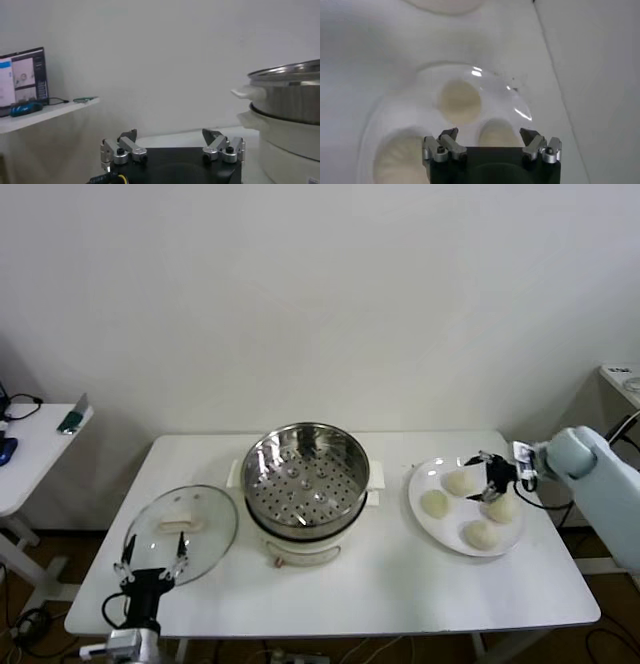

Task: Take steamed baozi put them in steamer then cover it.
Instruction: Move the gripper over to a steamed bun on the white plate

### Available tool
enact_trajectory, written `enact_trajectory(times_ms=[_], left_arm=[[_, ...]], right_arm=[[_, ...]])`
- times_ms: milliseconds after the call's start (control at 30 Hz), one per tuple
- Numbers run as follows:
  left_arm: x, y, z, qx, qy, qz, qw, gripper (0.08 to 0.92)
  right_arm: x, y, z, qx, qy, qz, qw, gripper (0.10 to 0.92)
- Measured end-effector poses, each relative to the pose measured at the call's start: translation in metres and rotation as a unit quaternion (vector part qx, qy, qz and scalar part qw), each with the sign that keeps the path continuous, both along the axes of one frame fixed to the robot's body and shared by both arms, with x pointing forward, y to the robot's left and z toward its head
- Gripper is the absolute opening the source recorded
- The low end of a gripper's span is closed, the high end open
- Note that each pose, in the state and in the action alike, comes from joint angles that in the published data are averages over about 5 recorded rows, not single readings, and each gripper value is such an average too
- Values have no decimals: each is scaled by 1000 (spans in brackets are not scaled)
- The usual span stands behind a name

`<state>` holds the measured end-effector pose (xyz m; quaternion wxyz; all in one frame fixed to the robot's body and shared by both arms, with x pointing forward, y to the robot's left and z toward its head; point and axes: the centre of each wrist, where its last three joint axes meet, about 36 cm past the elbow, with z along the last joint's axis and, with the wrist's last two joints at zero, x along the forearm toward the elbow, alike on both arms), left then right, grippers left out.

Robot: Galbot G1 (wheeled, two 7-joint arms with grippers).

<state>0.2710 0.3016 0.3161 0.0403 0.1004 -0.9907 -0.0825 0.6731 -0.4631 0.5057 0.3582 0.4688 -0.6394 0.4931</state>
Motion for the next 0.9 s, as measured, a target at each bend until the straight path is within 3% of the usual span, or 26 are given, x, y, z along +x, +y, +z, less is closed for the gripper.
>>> enact_trajectory(times_ms=[367,900], left_arm=[[-1,12,-3,0,8,10,1000,823],[3,21,-5,5,17,14,1000,823]], right_arm=[[39,23,-9,-72,52,14,996,823],[60,54,-37,-115,59,28,991,823]])
